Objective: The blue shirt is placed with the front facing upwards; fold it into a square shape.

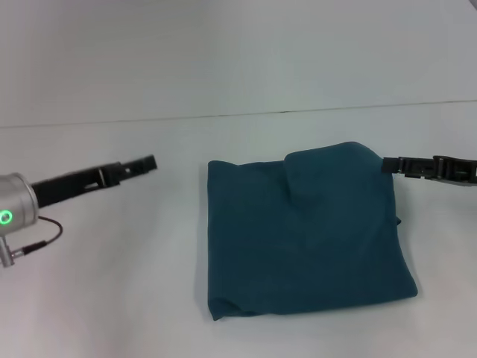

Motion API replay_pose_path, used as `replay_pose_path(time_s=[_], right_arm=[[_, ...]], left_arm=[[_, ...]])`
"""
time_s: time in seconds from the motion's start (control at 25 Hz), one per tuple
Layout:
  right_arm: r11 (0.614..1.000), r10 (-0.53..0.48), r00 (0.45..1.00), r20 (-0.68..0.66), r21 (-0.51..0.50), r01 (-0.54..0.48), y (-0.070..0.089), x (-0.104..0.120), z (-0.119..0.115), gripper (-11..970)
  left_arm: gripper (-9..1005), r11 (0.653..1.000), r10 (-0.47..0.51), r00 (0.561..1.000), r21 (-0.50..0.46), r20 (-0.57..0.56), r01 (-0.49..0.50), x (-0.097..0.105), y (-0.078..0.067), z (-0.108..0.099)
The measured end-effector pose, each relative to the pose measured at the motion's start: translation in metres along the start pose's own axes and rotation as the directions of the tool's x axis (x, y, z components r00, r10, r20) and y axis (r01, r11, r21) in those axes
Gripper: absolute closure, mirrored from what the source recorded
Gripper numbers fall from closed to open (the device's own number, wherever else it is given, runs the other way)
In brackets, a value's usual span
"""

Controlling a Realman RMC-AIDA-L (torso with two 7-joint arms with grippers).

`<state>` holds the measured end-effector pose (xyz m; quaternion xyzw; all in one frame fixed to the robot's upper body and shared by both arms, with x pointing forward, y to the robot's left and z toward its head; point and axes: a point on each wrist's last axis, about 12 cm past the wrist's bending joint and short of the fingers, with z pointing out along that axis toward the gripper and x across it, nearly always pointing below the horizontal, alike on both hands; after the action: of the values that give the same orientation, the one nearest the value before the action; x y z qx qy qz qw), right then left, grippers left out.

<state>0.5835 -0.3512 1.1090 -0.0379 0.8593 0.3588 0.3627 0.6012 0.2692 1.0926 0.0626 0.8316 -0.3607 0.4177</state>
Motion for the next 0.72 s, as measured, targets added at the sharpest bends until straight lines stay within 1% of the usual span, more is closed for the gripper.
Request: replay_pose_path(time_s=[0.08, 0.2, 0.32, 0.36, 0.4, 0.6, 0.72], right_arm=[[1.000, 0.003, 1.000, -0.002, -0.007, -0.003, -0.001, -0.001, -0.004, 153], [1.000, 0.007, 1.000, 0.000, -0.010, -0.007, -0.001, -0.001, -0.007, 153], [1.000, 0.009, 1.000, 0.003, -0.011, -0.009, -0.002, -0.002, -0.008, 153], [1.000, 0.009, 1.000, 0.003, -0.011, -0.009, -0.002, -0.002, -0.008, 153], [1.000, 0.008, 1.000, 0.004, -0.011, -0.008, -0.002, -0.002, -0.008, 153], [1.000, 0.002, 1.000, 0.004, -0.013, -0.002, -0.001, -0.002, -0.008, 153], [1.000, 0.000, 1.000, 0.003, -0.014, 0.000, -0.001, -0.002, -0.008, 152]], left_arm=[[90, 1.000, 0.005, 0.998, 0.025, -0.056, -0.004, 0.002, -0.004, 0.001], [90, 0.997, 0.026, 0.986, 0.074, -0.167, -0.014, 0.004, -0.013, 0.006], [89, 0.996, 0.044, 0.966, 0.088, -0.256, -0.022, 0.007, -0.022, 0.015], [89, 0.996, 0.044, 0.966, 0.088, -0.256, -0.022, 0.007, -0.022, 0.015], [89, 0.996, 0.043, 0.957, 0.082, -0.288, -0.021, 0.010, -0.026, 0.020], [89, 0.996, 0.029, 0.945, 0.087, -0.325, -0.001, 0.015, -0.032, 0.026], [89, 0.996, 0.032, 0.929, 0.091, -0.368, 0.002, 0.021, -0.037, 0.032]])
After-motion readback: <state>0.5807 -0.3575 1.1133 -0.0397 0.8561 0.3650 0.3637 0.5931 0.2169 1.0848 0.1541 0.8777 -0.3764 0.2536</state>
